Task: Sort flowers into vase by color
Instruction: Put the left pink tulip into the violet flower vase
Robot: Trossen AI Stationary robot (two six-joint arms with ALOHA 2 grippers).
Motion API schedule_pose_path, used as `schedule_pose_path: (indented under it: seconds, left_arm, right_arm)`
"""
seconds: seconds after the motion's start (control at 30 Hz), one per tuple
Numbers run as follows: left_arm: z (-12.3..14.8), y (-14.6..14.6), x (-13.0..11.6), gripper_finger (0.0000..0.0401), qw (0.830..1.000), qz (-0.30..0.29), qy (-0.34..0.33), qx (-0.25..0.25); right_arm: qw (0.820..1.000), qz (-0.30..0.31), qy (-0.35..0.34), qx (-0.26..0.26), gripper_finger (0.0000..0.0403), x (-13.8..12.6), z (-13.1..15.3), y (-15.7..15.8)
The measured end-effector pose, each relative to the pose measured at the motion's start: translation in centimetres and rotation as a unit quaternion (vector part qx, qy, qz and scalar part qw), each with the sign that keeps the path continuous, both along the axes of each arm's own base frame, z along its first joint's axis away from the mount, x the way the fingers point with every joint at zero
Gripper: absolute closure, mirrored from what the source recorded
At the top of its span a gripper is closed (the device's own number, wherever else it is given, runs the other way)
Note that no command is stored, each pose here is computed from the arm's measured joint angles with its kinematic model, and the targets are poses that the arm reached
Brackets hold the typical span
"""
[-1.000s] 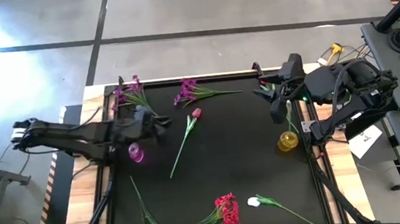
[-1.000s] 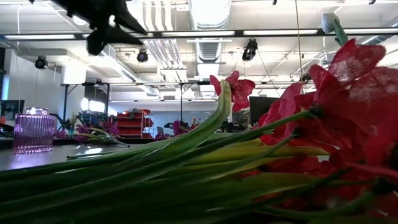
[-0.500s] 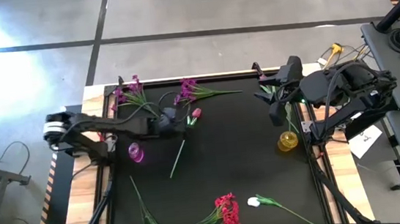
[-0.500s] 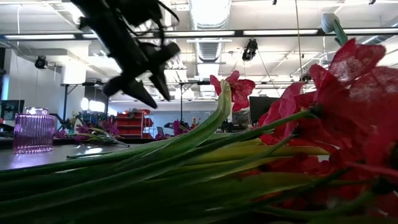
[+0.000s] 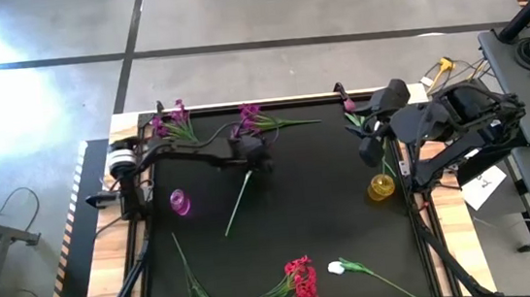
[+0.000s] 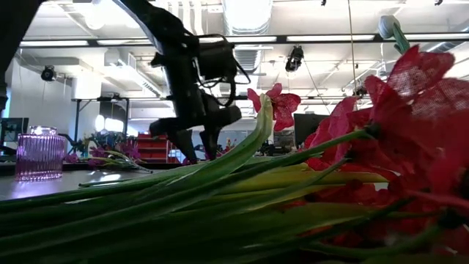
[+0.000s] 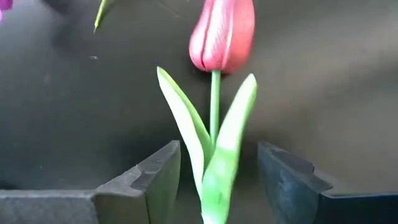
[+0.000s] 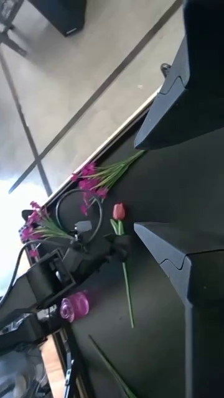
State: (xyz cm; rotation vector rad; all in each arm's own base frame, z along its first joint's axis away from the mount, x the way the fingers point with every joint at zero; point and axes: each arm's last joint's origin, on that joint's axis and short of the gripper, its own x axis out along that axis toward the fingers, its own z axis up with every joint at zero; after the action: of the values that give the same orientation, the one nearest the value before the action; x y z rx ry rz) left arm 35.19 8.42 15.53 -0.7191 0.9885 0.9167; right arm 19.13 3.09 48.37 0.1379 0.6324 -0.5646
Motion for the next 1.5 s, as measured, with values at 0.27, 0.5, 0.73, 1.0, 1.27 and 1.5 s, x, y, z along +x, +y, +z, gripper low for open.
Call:
schedule_pose_path:
  seconds: [0.27, 0.5, 0.73, 1.0, 1.27, 1.5]
  left_arm:
    - [-2.0, 1.7, 0.3, 0.0249, 1.000, 0.005, 0.030, -0.006]
    - [-1.9, 2.7, 1.3, 0.0349, 0.999, -0.025, 0.025, -0.012]
    - [2.5, 3.1, 1.4, 0.0395, 0.998, -0.028, -0.029, 0.055]
    - [13.1, -1.5, -3.5, 0.0400, 0.951, -0.140, -0.185, 0.205]
    - [17.6, -5.5, -13.3, 0.0401, 0.836, -0.318, -0.365, 0.259]
    - [17.6, -6.6, -21.0, 0.0401, 0.763, -0.361, -0.400, 0.358]
  right_arm:
    - [1.000, 0.005, 0.007, -0.006, 0.0209, 0.0, 0.0, 0.0]
    - [1.000, 0.010, 0.012, -0.015, 0.0209, 0.0, 0.0, 0.0]
    - [1.000, 0.011, 0.013, -0.016, 0.0209, 0.0, -0.1, 0.0]
    - [1.000, 0.008, 0.011, -0.013, 0.0209, 0.0, -0.1, 0.0]
    - [1.000, 0.007, 0.019, -0.014, 0.0209, 0.8, -0.4, 0.2]
    - [0.999, -0.007, 0.032, -0.034, 0.0209, 2.2, -1.1, 0.5]
